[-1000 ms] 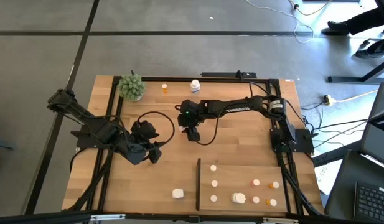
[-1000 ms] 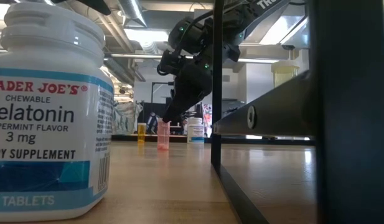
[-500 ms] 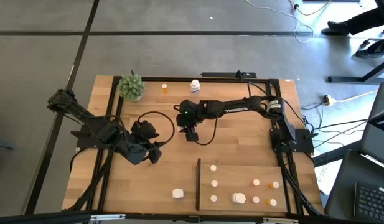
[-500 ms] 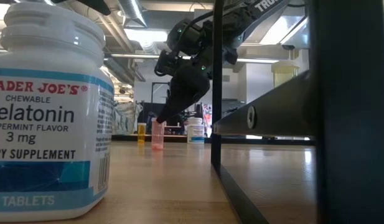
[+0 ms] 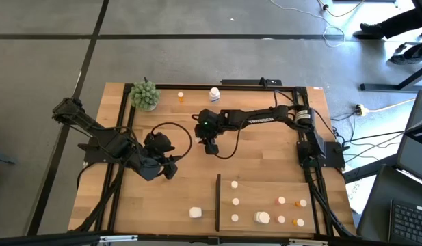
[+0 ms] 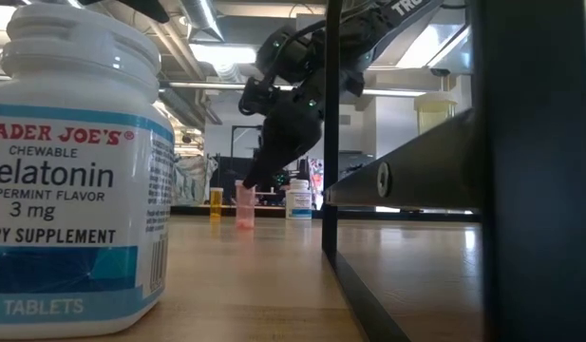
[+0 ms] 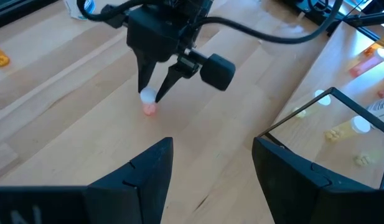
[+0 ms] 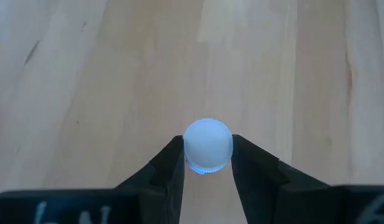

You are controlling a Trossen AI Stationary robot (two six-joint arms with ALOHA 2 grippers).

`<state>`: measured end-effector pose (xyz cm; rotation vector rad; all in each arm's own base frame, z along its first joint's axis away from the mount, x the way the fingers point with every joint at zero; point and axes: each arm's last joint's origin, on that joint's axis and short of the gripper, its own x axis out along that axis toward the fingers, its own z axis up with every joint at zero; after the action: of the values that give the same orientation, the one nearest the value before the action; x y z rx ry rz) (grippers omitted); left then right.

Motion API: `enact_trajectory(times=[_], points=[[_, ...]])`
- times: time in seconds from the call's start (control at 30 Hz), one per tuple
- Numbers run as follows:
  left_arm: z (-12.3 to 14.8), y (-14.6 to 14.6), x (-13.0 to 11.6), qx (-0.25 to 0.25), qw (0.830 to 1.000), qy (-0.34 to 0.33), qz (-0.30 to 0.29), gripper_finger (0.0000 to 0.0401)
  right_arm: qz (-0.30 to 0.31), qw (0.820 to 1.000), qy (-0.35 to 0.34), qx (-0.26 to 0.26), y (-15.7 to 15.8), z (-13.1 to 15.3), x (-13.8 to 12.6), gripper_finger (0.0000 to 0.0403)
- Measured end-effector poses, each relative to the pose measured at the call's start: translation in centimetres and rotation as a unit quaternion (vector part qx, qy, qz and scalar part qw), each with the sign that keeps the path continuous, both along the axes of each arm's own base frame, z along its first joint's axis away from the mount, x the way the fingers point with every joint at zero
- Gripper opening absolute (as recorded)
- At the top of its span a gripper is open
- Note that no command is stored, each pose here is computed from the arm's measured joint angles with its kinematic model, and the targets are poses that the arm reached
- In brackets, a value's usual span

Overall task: Pick and place medicine bottles onto shelf by color
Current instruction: Put the pink pill bottle on the shelf aligned with the other pink pill bottles

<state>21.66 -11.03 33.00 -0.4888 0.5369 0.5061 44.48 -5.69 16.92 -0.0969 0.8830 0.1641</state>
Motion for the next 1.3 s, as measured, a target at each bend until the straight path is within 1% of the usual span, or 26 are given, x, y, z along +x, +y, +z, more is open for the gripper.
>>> enact_trajectory(times=[0.13,0.2,0.37,0.53,0.7,0.87,0.97,1.1,1.17,1.3], points=[[0.0,0.0,0.0,0.000,1.000,0.000,0.000,0.0214,-0.002,1.000,-0.004,-0.003,0.1,2.0,-0.7,0.0118],[0.0,0.0,0.0,0.000,1.000,0.000,0.000,0.0214,-0.017,1.000,-0.005,-0.011,0.1,3.1,-1.1,0.0118],[0.0,0.0,0.0,0.000,1.000,0.000,-0.002,0.0214,-0.067,0.998,-0.021,-0.004,0.1,6.1,-2.3,0.0118],[0.0,0.0,0.0,0.001,1.000,0.002,-0.004,0.0214,-0.079,0.997,-0.017,0.003,0.3,8.9,-4.2,0.0118],[0.0,0.0,0.0,0.000,1.000,0.002,-0.005,0.0214,-0.074,0.997,-0.009,0.003,1.3,12.5,-7.1,0.0118],[0.0,0.0,0.0,0.002,1.000,0.002,-0.007,0.0214,-0.069,0.998,-0.006,0.007,3.5,15.9,-10.4,0.0118],[0.1,-0.1,0.2,0.012,1.000,-0.001,-0.019,0.0214,-0.090,0.996,-0.008,-0.003,5.4,16.9,-12.4,0.0118],[0.3,-0.2,0.3,0.024,0.999,-0.007,-0.034,0.0214,-0.114,0.993,-0.031,0.022,7.8,18.1,-15.5,0.0118],[0.5,-0.3,0.4,0.028,0.999,-0.012,-0.041,0.0214,-0.138,0.989,-0.037,0.035,8.8,18.3,-17.1,0.0118],[0.7,-0.4,0.6,0.034,0.998,-0.022,-0.051,0.0214,-0.199,0.979,-0.027,0.033,10.7,18.6,-20.4,0.0118]])
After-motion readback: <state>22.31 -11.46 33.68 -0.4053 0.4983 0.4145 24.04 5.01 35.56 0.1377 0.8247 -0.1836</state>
